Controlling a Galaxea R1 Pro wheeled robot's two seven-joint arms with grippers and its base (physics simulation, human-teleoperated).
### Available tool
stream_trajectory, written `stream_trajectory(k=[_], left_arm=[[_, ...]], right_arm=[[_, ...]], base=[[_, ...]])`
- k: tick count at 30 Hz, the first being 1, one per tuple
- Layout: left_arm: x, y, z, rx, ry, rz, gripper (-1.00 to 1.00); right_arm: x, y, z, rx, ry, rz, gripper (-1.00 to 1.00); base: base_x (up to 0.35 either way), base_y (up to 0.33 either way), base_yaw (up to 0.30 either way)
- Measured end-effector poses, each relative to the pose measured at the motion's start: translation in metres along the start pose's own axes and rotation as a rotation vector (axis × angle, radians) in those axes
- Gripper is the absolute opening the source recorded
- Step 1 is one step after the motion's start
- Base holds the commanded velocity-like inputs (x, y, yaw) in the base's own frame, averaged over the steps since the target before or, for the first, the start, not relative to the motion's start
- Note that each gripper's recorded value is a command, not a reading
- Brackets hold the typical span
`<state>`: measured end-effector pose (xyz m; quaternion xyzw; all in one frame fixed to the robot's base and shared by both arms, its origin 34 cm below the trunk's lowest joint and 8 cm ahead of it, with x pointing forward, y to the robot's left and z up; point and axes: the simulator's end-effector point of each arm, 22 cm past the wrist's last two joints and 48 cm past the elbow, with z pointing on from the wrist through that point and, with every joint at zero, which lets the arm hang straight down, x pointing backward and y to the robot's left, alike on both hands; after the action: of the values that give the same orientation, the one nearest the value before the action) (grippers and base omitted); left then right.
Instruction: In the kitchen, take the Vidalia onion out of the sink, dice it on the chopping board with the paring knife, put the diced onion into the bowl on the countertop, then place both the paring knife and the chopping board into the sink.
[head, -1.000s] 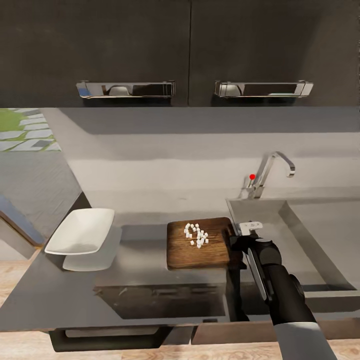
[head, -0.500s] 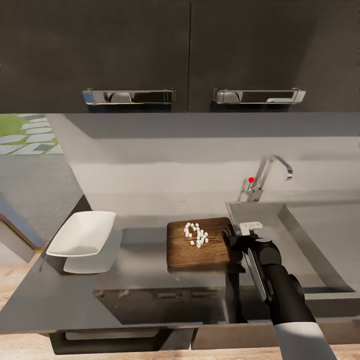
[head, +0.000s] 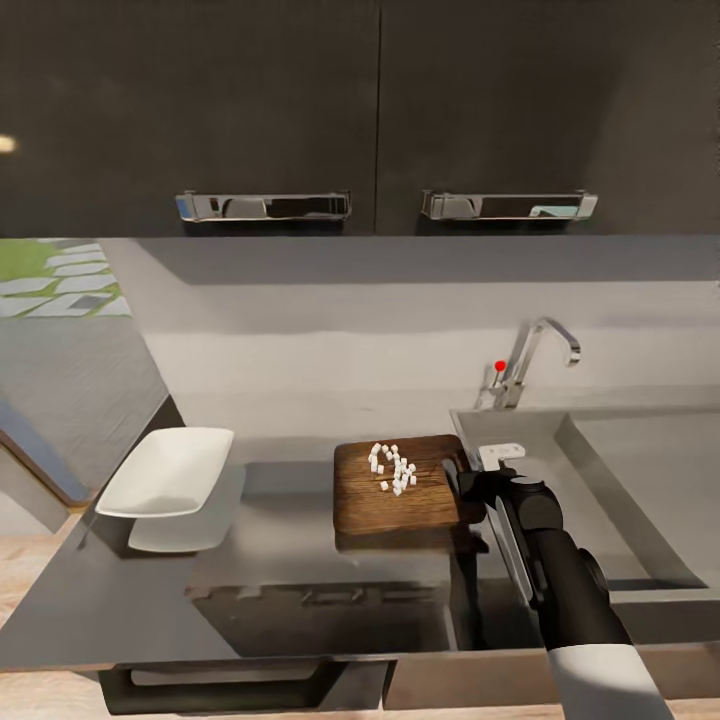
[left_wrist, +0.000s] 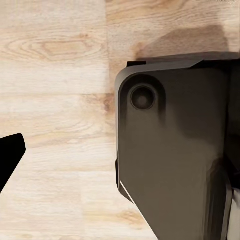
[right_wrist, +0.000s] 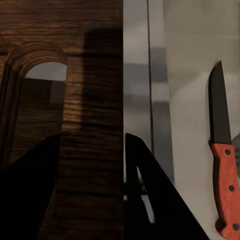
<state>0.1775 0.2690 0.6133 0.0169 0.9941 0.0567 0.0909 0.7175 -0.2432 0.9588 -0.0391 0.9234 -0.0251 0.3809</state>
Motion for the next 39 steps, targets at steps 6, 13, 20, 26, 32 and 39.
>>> stream_trajectory(k=[6,13,20,26,32,39], left_arm=[[-0.004,0.000,0.000,0.000,-0.009,-0.001,1.00],[-0.008,0.000,0.000,-0.001,-0.021,-0.002,1.00],[-0.012,0.000,0.000,0.000,-0.031,-0.003,1.00],[-0.016,0.000,0.000,0.000,-0.041,-0.004,1.00],[-0.020,0.001,0.000,-0.001,-0.050,-0.005,1.00],[-0.024,0.001,0.000,-0.001,-0.061,-0.007,1.00]], right_arm=[[-0.004,-0.001,-0.004,0.001,-0.009,0.000,-1.00],[-0.009,-0.002,-0.008,0.003,-0.020,0.000,-1.00],[-0.014,-0.002,-0.013,0.004,-0.031,0.000,-1.00],[-0.018,-0.003,-0.017,0.005,-0.041,0.000,-1.00],[-0.022,-0.003,-0.021,0.006,-0.050,0.000,-1.00],[-0.027,-0.004,-0.025,0.007,-0.061,0.000,-1.00]], base=[[0.000,0.000,0.000],[0.000,0.000,0.000],[0.000,0.000,0.000],[0.000,0.000,0.000],[0.000,0.000,0.000],[0.000,0.000,0.000]])
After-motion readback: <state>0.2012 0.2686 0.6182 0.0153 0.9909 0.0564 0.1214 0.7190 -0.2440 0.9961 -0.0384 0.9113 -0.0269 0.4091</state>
